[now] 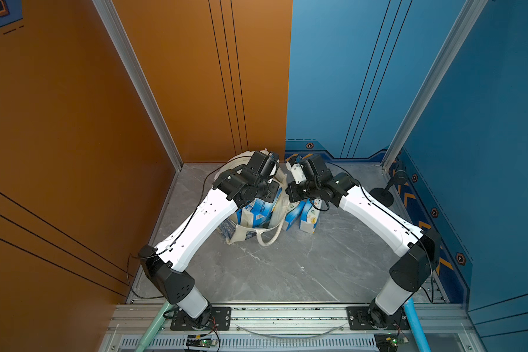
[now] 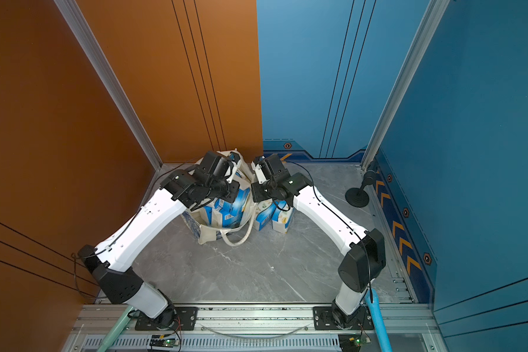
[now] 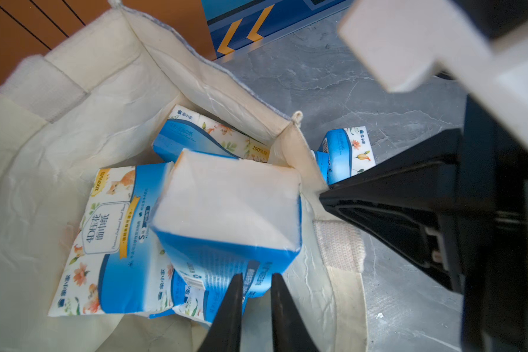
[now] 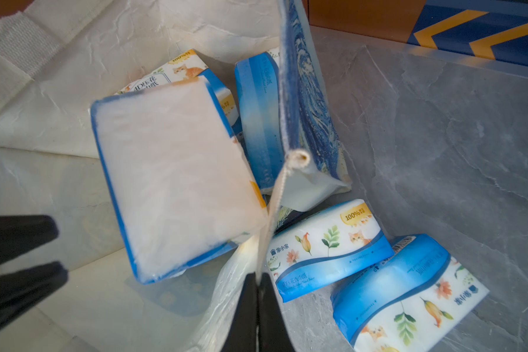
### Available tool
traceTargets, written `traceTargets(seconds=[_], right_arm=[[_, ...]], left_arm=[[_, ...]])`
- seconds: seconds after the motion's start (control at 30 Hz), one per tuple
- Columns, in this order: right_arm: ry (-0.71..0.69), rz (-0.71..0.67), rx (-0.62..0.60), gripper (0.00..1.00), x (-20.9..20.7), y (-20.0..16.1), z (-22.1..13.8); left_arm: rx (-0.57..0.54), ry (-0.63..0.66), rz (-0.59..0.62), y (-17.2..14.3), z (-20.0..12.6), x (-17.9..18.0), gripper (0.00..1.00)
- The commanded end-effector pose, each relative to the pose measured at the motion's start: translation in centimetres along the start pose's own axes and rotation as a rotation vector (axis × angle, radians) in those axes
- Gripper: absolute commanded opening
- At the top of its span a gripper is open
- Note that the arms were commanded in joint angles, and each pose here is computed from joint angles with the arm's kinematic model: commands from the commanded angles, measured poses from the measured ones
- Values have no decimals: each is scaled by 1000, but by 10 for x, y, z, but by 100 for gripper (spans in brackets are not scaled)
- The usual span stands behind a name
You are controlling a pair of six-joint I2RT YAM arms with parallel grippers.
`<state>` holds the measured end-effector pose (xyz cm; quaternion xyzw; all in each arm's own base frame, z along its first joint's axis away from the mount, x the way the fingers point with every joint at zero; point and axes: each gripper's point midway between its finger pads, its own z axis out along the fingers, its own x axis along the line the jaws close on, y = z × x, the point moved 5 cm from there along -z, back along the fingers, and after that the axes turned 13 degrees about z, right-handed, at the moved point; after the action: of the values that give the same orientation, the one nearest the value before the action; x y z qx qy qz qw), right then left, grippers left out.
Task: Put tissues into the canvas bag
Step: Adjust the pack of facial tissues in the canvas bag.
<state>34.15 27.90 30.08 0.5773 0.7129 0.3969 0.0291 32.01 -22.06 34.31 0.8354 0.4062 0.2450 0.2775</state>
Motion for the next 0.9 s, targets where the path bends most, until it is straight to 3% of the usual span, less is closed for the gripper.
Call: traceTargets(seconds=[0.0,0.27,0.53,0.67,0.87], right_arm=[[76,-27,-90,0,22,12,-43],[161,-47,-190,0,46,22,-83],[141,-46,-185,0,44,23,-79],[108,-42,-158,0,35,14,-71],[43,-9,-113,0,9,-5,-64]], left_arm=[[1,-20,-9,5,2,-4,19],[75,-2,8,1,40,-6,17],[191,-21,2,-25,74,-8,15],[215,-24,-24,-38,72,-9,13],[171,-1,-62,-45,39,-5,13]])
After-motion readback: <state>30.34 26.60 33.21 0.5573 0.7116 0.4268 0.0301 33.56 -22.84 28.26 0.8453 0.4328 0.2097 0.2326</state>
